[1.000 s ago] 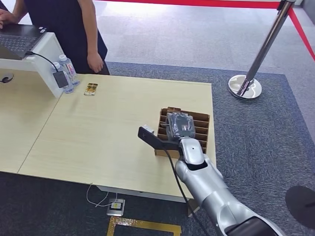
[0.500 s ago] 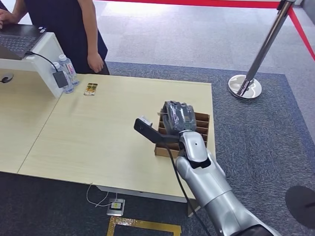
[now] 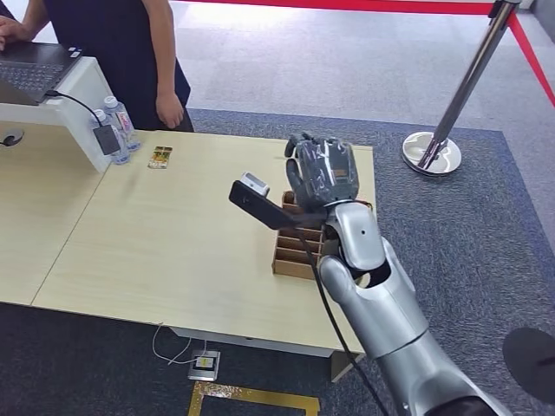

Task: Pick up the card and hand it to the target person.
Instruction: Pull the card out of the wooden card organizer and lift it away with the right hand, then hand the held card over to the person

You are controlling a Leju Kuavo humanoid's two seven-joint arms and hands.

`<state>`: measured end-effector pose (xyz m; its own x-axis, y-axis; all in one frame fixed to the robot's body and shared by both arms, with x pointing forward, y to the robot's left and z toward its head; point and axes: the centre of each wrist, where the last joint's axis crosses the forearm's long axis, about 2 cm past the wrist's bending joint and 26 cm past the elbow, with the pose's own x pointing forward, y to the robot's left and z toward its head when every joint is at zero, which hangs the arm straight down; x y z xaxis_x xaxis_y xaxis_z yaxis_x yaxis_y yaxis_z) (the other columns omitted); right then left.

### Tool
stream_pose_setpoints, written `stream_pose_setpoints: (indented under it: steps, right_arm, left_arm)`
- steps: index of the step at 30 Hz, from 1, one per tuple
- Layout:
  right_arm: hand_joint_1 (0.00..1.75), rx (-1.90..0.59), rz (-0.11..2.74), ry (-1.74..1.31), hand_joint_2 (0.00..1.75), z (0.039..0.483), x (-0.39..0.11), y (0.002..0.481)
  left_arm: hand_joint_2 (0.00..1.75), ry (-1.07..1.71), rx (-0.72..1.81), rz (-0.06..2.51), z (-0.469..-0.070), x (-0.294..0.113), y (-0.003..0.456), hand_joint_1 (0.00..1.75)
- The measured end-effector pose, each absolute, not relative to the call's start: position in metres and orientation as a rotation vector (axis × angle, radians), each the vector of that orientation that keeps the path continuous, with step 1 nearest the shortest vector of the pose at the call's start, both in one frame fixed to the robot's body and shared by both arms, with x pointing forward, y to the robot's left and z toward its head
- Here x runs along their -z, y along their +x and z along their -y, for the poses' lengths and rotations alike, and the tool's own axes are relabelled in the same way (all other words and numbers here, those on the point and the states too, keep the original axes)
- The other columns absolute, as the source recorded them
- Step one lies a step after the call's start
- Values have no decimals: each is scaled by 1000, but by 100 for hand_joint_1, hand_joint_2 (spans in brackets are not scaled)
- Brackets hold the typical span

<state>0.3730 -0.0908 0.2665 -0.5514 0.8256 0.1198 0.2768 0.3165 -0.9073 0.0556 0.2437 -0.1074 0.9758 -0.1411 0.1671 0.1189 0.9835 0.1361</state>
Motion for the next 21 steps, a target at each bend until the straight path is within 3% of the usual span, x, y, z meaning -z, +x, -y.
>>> stream_pose_setpoints:
  steps: [10, 21]
  right_arm:
    - [175, -1148, 2183, -1022, 175, 82, -312, 378]
    - [175, -1129, 2273, -1025, 175, 61, -331, 395]
  left_arm:
    - [0, 123, 140, 192, -244, 107, 57, 0]
    - [0, 128, 142, 191, -242, 107, 60, 0]
